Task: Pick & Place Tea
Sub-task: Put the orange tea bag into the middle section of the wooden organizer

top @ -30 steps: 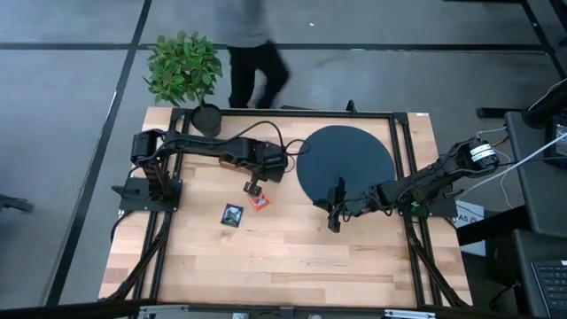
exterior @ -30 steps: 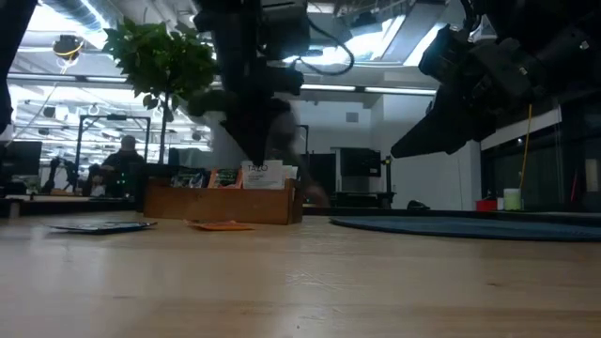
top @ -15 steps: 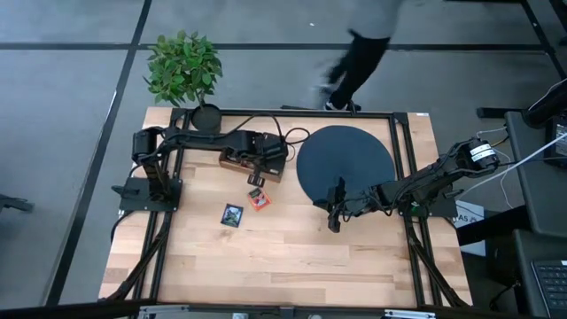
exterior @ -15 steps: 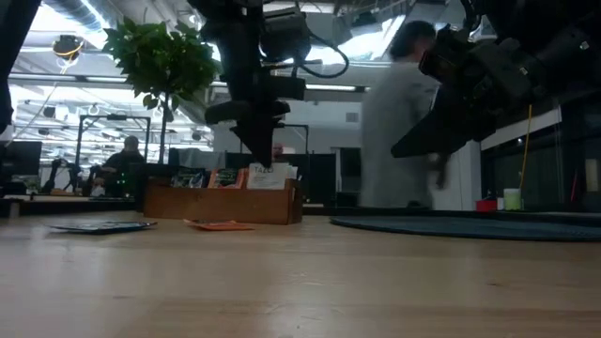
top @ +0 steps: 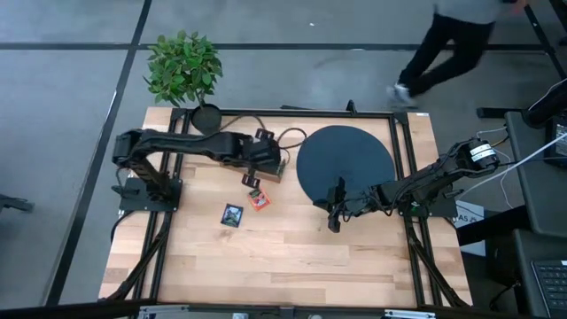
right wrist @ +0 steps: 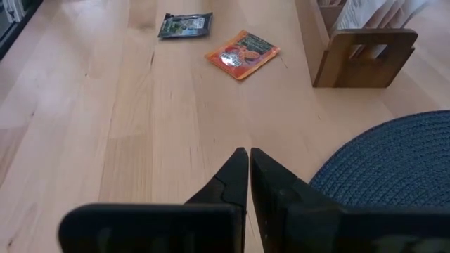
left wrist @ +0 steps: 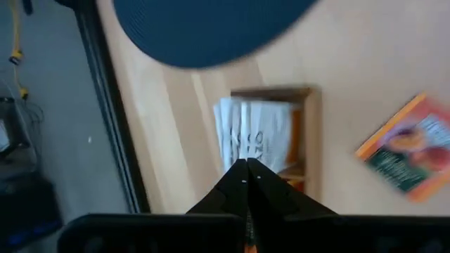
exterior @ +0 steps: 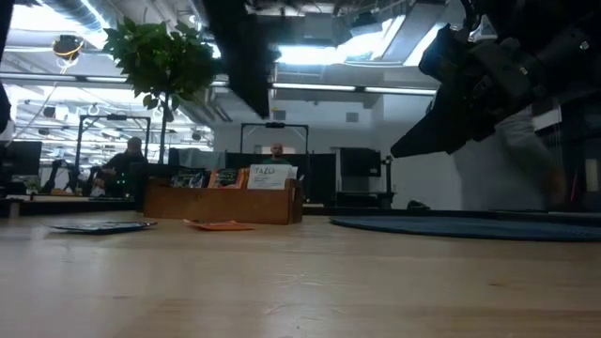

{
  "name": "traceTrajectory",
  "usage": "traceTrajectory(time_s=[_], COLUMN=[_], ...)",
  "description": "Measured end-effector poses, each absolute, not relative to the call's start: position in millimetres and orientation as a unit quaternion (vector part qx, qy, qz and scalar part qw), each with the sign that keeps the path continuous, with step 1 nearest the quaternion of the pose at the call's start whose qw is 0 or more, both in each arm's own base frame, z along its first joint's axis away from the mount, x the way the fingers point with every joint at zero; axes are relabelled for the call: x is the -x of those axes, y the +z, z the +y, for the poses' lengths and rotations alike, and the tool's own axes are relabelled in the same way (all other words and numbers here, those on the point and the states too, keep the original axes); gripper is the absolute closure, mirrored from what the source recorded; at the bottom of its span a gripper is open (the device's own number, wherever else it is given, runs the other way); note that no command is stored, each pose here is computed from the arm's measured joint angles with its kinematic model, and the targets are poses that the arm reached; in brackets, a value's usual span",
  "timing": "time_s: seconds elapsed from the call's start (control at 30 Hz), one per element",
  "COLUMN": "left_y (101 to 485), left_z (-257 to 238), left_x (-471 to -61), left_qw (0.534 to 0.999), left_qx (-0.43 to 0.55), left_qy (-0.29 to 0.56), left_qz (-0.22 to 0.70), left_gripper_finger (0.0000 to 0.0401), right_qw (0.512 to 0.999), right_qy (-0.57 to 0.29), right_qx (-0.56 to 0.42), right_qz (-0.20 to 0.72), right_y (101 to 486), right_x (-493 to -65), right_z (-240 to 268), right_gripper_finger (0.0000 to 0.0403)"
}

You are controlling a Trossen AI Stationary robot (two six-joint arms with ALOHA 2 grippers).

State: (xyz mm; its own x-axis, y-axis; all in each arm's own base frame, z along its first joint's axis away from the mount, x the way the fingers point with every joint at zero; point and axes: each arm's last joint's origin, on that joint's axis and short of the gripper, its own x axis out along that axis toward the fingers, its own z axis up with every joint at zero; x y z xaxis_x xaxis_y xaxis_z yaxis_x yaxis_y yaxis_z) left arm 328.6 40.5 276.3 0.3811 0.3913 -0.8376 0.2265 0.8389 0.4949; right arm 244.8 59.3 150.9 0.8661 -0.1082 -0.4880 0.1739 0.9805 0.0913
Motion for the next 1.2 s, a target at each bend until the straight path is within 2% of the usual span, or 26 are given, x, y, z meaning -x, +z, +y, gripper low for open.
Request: traceTrajectory(time_s=[0.17,0.33,0.6,0.77,0.87,1.1,1.2], left_y=[312.7,320.5,286.1,257.0,242.7,210.2,198.3], left_z=[25.5,7.4,-25.7,-33.5,-34.5,-38.1,-38.1], left_x=[-299.9,-273.0,-253.4,-245.5,-243.3,-242.4,-240.7], left_qw=[0.831,0.854,0.84,0.834,0.835,0.855,0.861], left_qx=[-0.223,-0.184,-0.174,-0.116,-0.094,-0.067,-0.06], left_qy=[0.069,0.083,0.113,0.102,0.109,0.083,0.077], left_qz=[0.505,0.48,0.501,0.53,0.531,0.507,0.498], left_gripper_finger=[0.0399,0.0399,0.0399,0.0399,0.0399,0.0399,0.0399], right_qw=[0.963,0.963,0.963,0.965,0.967,0.966,0.967], right_qy=[-0.073,-0.074,-0.074,-0.079,-0.071,-0.051,-0.077], right_qx=[-0.066,-0.065,-0.065,-0.108,-0.099,-0.069,-0.053], right_qz=[0.249,0.252,0.253,0.227,0.225,0.242,0.236], right_y=[150.7,150.2,150.1,154.3,157.1,161.6,162.1], right_x=[-244.7,-244.4,-244.3,-246.7,-250.5,-277.5,-294.2], right_z=[59.4,59.2,59.3,59.8,64.7,83.1,87.1], right_gripper_finger=[0.0382,0.0382,0.0382,0.0383,0.0396,0.0398,0.0398])
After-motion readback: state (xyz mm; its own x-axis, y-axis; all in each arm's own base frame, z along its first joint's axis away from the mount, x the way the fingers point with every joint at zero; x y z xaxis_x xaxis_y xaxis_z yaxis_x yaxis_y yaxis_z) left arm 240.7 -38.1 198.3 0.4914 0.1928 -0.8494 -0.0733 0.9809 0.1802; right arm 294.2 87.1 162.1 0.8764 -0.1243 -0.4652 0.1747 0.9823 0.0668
